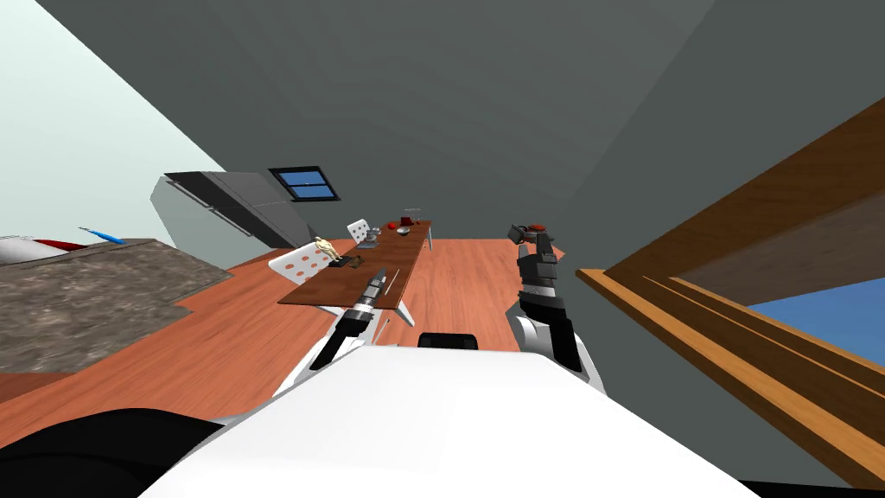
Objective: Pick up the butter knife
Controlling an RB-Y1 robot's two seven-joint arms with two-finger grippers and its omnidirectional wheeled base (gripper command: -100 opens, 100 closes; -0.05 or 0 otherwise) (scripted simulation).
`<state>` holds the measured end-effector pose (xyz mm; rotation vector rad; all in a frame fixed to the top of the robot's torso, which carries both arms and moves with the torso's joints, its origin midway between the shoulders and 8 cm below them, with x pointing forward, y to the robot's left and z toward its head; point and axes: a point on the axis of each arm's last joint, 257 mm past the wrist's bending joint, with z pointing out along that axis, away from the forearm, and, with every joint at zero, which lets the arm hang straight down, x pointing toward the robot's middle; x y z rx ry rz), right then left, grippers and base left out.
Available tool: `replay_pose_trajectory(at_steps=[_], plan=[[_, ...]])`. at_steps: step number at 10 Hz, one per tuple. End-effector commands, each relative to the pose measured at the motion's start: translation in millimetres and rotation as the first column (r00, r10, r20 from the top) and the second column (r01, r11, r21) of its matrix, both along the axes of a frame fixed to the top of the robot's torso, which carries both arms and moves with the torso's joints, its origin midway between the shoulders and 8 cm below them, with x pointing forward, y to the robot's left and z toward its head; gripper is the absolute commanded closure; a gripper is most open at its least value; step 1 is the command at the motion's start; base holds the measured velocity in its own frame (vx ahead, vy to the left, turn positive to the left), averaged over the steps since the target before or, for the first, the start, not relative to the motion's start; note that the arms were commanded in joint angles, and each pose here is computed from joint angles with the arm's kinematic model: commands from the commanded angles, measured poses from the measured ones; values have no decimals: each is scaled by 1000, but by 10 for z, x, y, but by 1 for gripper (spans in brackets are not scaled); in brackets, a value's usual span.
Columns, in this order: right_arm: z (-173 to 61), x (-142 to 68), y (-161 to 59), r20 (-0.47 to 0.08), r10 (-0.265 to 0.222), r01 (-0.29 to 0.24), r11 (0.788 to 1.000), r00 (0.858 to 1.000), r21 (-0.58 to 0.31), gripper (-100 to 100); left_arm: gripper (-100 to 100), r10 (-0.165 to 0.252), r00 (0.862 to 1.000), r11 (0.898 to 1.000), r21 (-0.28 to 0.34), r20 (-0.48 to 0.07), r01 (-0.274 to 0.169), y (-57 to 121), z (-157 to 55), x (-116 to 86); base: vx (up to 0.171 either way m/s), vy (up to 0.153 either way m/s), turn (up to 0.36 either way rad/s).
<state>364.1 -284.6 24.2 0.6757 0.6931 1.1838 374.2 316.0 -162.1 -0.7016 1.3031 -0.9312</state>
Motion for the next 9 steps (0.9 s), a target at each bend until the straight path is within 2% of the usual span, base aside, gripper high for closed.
replay_pose_trajectory(at_steps=[1, 3, 5, 6, 9], plan=[[0, 0, 0, 0, 0, 0, 1000, 1000, 0, 0, -100, -9, 999, 999, 30, -39, 10, 40, -151, -62, -68, -23, -57], [0, 0, 0, 0, 0, 0, 1000, 1000, 0, 0, -100, -8, 989, 996, 84, -150, 20, 191, -567, -167, -50, -23, -135], [0, 0, 0, 0, 0, 0, 1000, 1000, 0, 0, -100, 1, 965, 988, 147, -263, 39, 378, -976, -315, -50, -34, -175], [0, 0, 0, 0, 0, 0, 1000, 1000, 0, 0, -100, 3, 962, 987, 154, -272, 41, 406, -1009, -325, -25, -17, -39], [-1, 0, 0, 0, 0, 0, 1000, 1000, 0, 0, -100, 36, 903, 966, 247, -428, 79, 738, -1578, -624, -1, -16, -161]])
